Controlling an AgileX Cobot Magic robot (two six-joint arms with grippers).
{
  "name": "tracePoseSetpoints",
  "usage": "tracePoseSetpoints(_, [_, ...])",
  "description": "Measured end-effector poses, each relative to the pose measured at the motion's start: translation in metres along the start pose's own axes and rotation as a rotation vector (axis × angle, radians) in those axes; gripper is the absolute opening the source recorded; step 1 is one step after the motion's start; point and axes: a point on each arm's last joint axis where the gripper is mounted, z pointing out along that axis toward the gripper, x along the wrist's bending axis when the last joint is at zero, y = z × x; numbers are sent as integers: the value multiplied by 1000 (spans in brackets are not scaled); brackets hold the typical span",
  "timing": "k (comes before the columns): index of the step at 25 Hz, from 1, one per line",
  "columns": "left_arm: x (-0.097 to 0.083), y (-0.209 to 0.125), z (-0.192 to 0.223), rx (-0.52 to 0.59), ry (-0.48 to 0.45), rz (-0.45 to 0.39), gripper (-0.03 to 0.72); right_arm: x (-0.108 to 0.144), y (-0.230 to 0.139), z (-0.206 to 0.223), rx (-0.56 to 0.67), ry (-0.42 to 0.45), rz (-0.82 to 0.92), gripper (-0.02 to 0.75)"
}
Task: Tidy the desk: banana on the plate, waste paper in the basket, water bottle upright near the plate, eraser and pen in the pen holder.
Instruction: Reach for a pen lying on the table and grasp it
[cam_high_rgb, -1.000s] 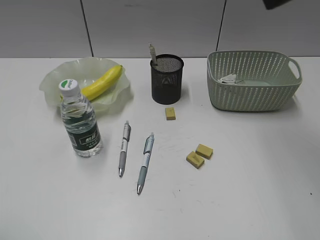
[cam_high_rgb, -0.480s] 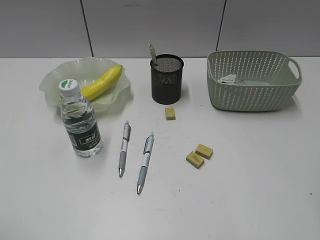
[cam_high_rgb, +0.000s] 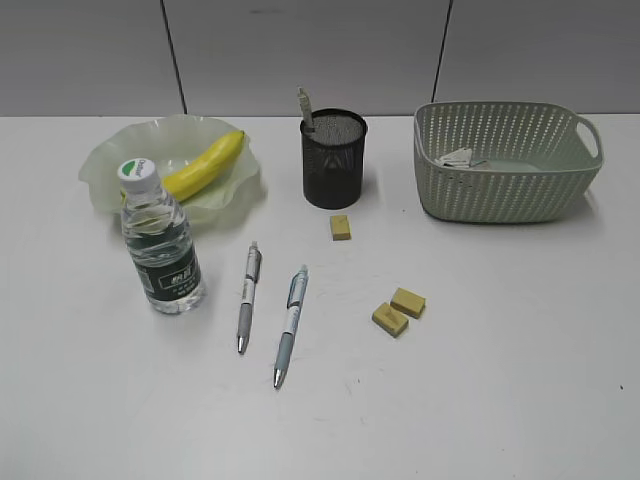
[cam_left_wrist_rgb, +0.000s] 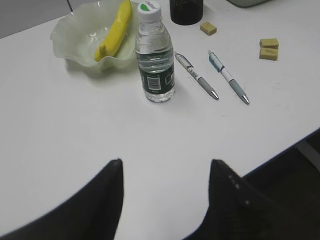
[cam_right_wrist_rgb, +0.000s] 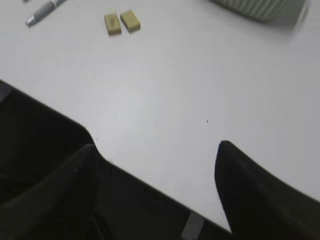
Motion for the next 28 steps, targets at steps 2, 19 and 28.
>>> tracePoseSetpoints(2, [0,0,0,0,0,0,408,1,-10,-13,-113,-14,-4,570])
tracePoseSetpoints(19, [-9,77,79,224,-125,-97,405,2,-16,-14,-202,-25,-4,569])
tracePoseSetpoints(28, [-23,121,188,471,-219,-248,405,2,-16,-14,-203,-24,-4,569])
